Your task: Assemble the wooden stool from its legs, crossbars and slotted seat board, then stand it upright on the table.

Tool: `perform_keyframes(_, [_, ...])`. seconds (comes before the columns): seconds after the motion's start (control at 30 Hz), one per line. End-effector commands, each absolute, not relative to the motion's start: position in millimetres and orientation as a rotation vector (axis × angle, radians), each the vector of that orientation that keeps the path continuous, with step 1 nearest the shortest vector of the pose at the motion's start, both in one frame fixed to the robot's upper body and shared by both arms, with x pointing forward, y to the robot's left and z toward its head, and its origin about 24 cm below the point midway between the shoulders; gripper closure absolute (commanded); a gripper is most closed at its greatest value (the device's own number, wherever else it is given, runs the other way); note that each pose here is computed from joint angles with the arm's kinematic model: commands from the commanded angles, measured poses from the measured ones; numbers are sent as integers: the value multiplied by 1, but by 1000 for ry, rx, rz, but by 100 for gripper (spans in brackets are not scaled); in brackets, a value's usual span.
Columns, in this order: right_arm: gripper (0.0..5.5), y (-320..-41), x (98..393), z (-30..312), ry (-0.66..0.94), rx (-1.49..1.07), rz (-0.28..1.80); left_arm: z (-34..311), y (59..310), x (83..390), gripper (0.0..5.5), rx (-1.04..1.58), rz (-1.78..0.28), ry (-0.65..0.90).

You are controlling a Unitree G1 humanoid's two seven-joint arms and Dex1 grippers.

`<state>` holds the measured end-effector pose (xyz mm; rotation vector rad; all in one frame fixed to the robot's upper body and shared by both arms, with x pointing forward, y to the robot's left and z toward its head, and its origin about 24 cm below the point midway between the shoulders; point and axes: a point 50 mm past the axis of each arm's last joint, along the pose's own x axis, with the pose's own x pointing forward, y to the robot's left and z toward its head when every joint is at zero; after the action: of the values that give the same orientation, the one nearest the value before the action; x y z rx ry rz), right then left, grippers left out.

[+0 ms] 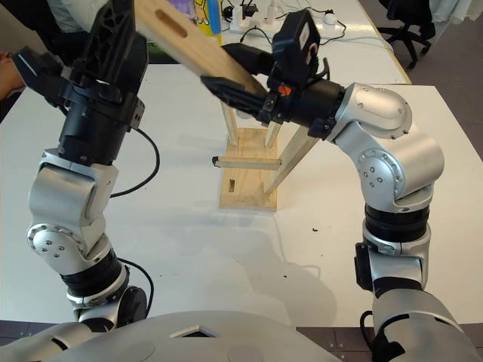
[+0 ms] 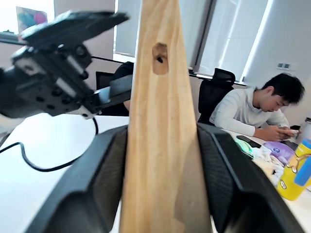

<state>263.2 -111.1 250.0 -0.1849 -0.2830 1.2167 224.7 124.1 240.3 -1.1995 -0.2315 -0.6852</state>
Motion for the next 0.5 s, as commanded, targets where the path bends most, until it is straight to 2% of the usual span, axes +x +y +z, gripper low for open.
perform_keyframes(0.03, [343,-112,262,248,-320,-282,1199,248,129,225,230,-1233,-687,-229])
perform_keyframes(0.37, [343,-117,266,244,-326,-313,1166,251,140,224,230,-1245,-637,-255])
perform_keyframes(0.5, [343,-117,266,242,-321,-319,1175,250,142,224,280,-1234,-617,-254])
